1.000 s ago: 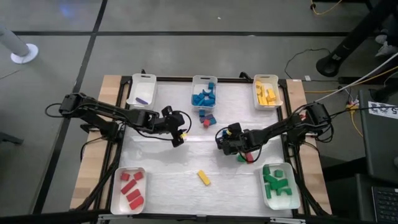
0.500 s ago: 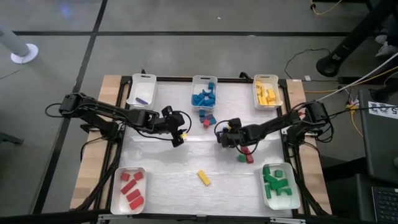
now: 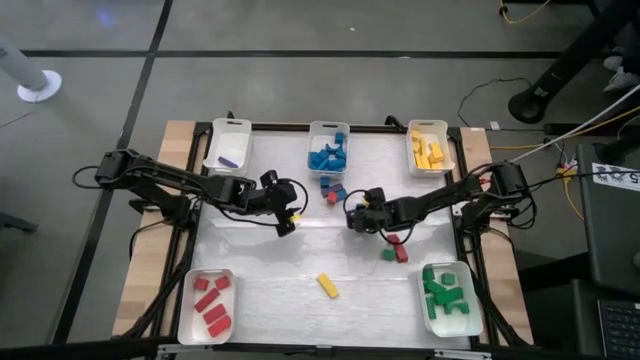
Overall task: Sort blocks
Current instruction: Put the blue block into the top center white bin
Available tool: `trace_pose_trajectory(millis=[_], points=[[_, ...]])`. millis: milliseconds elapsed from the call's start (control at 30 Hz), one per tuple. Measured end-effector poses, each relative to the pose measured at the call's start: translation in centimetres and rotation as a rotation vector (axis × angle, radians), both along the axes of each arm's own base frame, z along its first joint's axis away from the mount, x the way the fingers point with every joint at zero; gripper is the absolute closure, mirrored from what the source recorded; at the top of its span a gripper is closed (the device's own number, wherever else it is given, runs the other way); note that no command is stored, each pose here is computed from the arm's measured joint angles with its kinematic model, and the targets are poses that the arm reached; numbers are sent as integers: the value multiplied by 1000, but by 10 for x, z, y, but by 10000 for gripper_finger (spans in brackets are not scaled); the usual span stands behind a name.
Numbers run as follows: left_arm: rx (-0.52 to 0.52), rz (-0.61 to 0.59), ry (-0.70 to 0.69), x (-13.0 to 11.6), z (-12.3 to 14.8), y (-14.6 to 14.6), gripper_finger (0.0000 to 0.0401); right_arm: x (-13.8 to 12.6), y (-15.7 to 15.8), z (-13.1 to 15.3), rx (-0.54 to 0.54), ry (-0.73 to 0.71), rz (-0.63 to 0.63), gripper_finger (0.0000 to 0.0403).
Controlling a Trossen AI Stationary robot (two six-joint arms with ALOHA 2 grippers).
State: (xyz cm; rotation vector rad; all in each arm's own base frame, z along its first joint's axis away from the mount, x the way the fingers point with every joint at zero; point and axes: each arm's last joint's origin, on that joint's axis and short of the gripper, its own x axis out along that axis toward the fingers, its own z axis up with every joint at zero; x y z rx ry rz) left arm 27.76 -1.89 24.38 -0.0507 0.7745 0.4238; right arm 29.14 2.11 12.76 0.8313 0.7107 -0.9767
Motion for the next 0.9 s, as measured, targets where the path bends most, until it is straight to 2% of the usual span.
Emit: trace_pose_trajectory(millis=[300,900], points=[[0,0,1,0,0,0,207,0,-1,11,-24,-49,-14,231],[0,0,2,0,0,0,207,0,-2,10,-71,-61,-58,231]])
